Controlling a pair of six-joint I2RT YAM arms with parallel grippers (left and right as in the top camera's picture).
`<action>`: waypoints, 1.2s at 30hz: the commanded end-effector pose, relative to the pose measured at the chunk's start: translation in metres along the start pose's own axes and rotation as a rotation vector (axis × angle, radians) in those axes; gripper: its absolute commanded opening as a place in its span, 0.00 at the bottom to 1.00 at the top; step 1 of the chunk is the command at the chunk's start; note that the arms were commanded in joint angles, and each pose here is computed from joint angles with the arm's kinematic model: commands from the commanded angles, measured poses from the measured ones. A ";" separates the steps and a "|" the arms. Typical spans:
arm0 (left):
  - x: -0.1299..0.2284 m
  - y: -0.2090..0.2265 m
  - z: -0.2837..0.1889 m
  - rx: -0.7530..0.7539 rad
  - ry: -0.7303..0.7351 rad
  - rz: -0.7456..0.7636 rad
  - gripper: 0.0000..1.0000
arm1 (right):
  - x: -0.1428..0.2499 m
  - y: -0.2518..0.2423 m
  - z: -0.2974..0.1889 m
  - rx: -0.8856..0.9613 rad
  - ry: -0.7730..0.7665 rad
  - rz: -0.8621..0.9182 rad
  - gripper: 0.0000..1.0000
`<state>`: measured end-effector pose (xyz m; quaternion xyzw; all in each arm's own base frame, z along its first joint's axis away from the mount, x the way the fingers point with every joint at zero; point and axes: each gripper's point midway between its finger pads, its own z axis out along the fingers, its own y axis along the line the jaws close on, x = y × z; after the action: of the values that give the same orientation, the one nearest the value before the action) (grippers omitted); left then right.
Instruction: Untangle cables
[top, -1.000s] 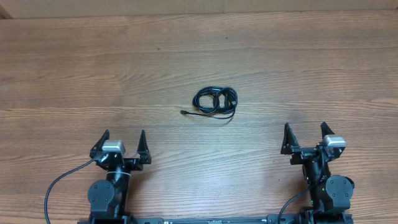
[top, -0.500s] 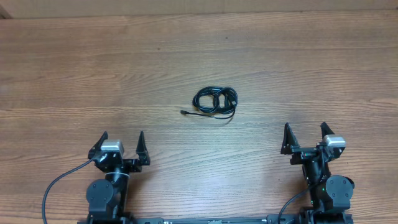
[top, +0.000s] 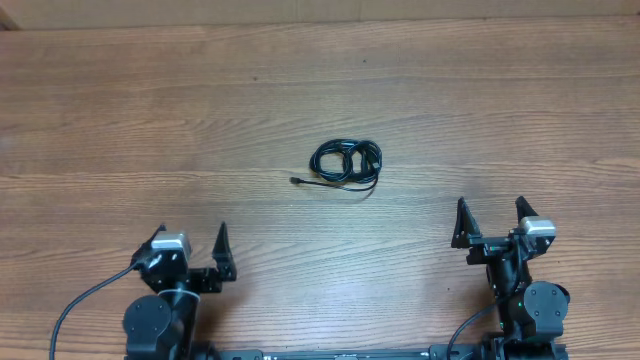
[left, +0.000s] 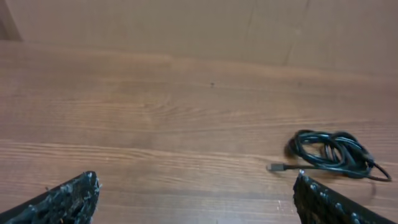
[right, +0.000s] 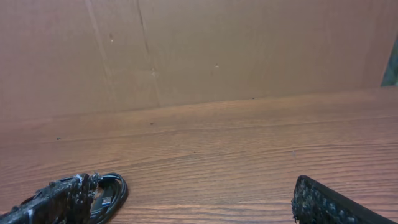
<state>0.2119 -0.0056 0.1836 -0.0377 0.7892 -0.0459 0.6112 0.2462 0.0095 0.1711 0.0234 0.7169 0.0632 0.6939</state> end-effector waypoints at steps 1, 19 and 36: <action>-0.024 0.000 -0.018 -0.011 -0.040 -0.018 1.00 | 0.001 -0.002 0.000 0.008 -0.007 0.004 1.00; -0.013 -0.006 -0.022 -0.013 0.311 -0.020 1.00 | 0.001 -0.002 0.000 0.008 -0.007 0.004 1.00; -0.041 -0.046 0.010 0.176 0.632 -0.021 1.00 | 0.001 -0.002 0.000 0.008 -0.007 0.004 1.00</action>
<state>0.2272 -0.0409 0.2035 0.0033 0.9352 -0.1170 0.3341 0.2462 0.0096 0.1710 0.0235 0.7171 0.0635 0.6937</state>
